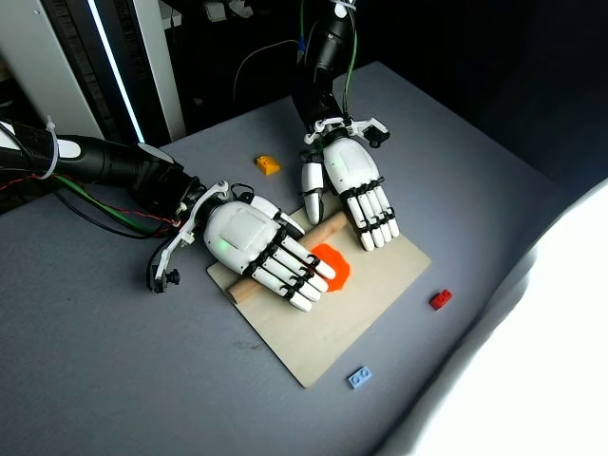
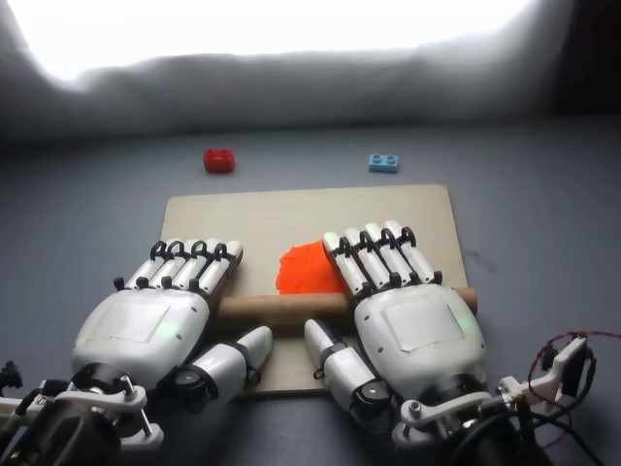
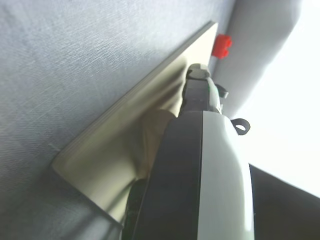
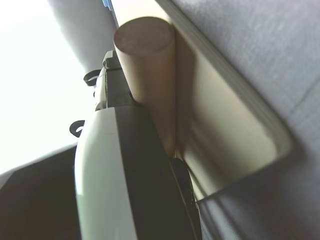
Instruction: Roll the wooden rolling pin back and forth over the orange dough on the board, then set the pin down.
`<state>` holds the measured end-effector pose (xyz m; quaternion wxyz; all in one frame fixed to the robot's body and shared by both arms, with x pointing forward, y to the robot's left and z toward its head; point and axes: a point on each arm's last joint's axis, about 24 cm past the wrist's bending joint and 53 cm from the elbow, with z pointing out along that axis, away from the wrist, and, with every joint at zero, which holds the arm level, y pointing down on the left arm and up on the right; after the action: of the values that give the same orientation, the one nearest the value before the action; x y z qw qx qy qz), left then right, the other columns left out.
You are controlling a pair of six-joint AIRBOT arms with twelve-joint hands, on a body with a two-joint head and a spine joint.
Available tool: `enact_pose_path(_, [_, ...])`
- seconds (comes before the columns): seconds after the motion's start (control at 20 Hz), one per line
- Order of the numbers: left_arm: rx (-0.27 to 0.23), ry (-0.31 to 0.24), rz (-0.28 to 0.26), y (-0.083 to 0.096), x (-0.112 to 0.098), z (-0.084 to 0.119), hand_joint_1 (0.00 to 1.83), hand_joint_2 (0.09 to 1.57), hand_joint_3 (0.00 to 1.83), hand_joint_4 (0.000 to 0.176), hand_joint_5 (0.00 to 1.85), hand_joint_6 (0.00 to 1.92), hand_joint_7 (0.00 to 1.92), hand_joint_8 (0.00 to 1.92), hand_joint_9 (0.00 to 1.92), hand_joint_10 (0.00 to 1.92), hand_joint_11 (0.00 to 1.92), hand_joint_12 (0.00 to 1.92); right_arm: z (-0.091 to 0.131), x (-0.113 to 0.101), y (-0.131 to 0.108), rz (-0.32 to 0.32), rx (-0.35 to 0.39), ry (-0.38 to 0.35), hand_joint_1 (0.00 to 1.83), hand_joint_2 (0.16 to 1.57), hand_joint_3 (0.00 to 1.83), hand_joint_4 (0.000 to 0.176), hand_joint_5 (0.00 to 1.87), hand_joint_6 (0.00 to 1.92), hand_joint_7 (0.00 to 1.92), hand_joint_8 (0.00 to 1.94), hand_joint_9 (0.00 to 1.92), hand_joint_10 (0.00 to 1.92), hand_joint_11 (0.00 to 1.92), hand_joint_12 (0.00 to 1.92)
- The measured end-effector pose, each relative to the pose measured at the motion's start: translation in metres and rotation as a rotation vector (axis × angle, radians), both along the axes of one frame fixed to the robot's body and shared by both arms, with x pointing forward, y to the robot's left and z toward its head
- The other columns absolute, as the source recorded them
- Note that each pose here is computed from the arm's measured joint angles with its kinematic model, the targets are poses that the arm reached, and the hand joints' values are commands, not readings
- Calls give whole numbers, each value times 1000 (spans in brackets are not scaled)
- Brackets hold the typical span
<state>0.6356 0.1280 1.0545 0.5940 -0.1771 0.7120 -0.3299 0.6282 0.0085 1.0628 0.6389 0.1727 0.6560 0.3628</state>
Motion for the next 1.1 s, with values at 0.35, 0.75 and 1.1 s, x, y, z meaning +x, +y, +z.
enact_pose_path(0.35, [1,-8,16,0,6,1,0,1437,5,0,0,0,0,0,0,0,0,0,3,7,0,16,1,16,0,1512,1,0,83,7,72,3,38,5,0,0])
enact_pose_path(0.75, [2,-19,16,-3,14,2,0,1439,5,0,0,0,0,0,0,0,0,0,22,20,-13,-13,30,-1,0,1513,1,0,63,0,55,0,27,0,0,0])
enact_pose_path(1.1, [6,-19,16,-4,16,0,0,1441,5,0,0,0,0,0,0,0,0,0,11,23,-21,-11,29,40,0,1508,0,0,65,5,50,5,22,6,0,0])
